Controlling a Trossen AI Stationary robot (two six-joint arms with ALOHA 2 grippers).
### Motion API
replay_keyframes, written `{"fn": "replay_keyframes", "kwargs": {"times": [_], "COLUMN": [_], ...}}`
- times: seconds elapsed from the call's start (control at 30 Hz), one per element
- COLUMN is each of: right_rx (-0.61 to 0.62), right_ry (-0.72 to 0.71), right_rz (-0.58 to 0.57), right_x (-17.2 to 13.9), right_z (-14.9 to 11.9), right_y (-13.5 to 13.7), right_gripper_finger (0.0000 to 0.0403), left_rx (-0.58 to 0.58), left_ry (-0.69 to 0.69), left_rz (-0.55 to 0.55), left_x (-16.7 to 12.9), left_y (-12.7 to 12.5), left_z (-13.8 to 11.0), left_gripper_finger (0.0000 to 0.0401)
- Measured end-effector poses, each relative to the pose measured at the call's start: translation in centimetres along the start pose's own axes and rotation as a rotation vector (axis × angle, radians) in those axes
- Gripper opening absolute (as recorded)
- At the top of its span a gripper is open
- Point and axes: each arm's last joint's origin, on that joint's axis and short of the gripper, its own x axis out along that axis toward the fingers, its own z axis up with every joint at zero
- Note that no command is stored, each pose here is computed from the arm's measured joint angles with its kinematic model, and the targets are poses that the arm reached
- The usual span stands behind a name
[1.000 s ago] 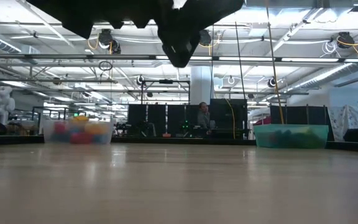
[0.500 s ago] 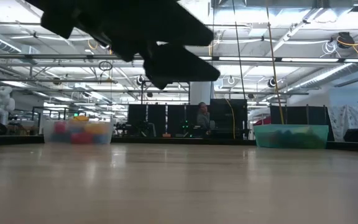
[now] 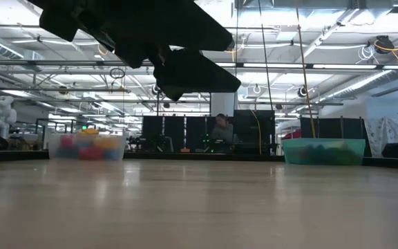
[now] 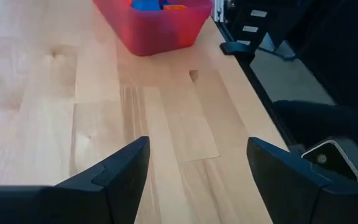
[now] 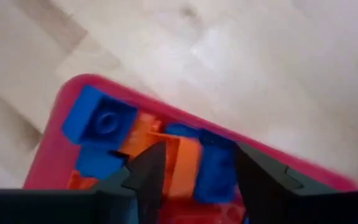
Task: Sort blocks by size
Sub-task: Return to Home Position
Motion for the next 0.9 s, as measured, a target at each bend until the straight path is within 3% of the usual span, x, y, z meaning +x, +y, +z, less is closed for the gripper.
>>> {"fn": "replay_keyframes", "kwargs": {"times": [0.17, 0.37, 0.67, 0.9], "right_rx": [0.019, -0.107, -0.198, -0.41], "right_ry": [-0.035, -0.226, -0.416, -0.592], "right_rz": [0.148, 0.357, 0.29, 0.258], "right_x": [-1.3, -2.8, -0.7, -0.9], "right_z": [0.1, 0.7, 4.0, 7.7], "right_y": [0.9, 3.1, 5.0, 6.1], "right_gripper_finger": [0.0174, 0.0162, 0.0157, 0.0147], "left_rx": [-0.052, 0.021, 0.093, 0.118], "left_ry": [0.011, -0.012, -0.187, -0.227], "left_rz": [0.035, 0.293, 0.462, 0.452], "left_x": [-0.9, -4.9, -11.5, -15.1], "left_y": [0.0, -1.7, -6.2, -6.7], "left_z": [0.6, 2.4, 3.8, 3.0], "left_gripper_finger": [0.027, 0.027, 0.027, 0.0248]}}
